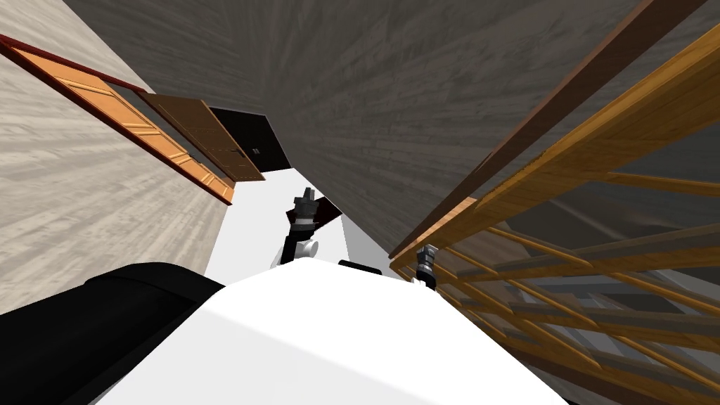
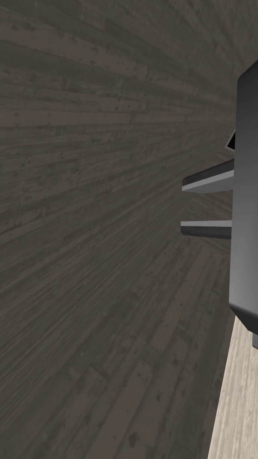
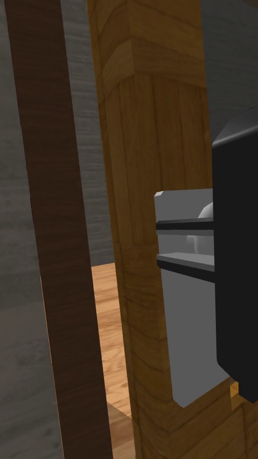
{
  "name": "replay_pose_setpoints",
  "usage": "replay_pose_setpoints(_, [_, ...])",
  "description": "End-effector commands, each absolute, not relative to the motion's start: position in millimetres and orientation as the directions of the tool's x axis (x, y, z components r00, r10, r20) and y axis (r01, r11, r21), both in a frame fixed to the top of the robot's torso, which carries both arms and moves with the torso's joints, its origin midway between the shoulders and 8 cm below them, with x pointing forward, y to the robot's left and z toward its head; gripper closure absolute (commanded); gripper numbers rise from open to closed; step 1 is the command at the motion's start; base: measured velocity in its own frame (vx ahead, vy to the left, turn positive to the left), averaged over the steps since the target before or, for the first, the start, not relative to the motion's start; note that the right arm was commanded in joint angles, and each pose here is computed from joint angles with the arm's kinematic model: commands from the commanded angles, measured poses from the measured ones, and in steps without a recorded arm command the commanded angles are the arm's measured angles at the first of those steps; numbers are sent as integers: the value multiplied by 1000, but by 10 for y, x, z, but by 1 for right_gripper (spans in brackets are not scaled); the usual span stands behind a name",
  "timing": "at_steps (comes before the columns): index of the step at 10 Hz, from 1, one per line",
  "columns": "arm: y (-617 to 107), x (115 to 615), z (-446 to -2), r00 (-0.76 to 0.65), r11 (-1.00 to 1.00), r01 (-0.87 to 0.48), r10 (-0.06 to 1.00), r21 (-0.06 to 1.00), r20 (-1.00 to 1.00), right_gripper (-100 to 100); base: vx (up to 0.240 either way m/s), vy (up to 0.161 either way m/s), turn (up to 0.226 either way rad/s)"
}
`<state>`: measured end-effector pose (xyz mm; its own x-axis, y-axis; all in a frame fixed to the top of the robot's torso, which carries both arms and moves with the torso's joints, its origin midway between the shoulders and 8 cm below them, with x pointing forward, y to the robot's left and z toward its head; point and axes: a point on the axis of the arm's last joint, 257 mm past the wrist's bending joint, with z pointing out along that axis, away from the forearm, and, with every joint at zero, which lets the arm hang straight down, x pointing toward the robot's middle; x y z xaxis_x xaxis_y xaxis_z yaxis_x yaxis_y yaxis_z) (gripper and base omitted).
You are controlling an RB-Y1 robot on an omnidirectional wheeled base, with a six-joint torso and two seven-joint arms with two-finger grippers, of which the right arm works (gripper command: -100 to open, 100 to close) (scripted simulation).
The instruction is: Pull the door open
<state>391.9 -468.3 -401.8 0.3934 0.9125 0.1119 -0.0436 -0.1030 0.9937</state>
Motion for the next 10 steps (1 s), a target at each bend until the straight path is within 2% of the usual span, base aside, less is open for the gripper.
replay_pose_setpoints(1, [-4865, 3805, -3990, 419, -114, -54, 899, 992, 126, 100, -34, -13, 49])
replay_pose_setpoints(3, [-4883, 3794, -3988, 422, -157, -76, 889, 985, 175, 100, -33, -4, 59])
replay_pose_setpoints(4, [-4699, 3911, -3983, 397, -204, -106, 889, 973, 229, -100, -42, 2, 67])
replay_pose_setpoints(10, [-4653, 3963, -3974, 387, -364, -194, 825, 911, 412, -100, -72, -16, 35])
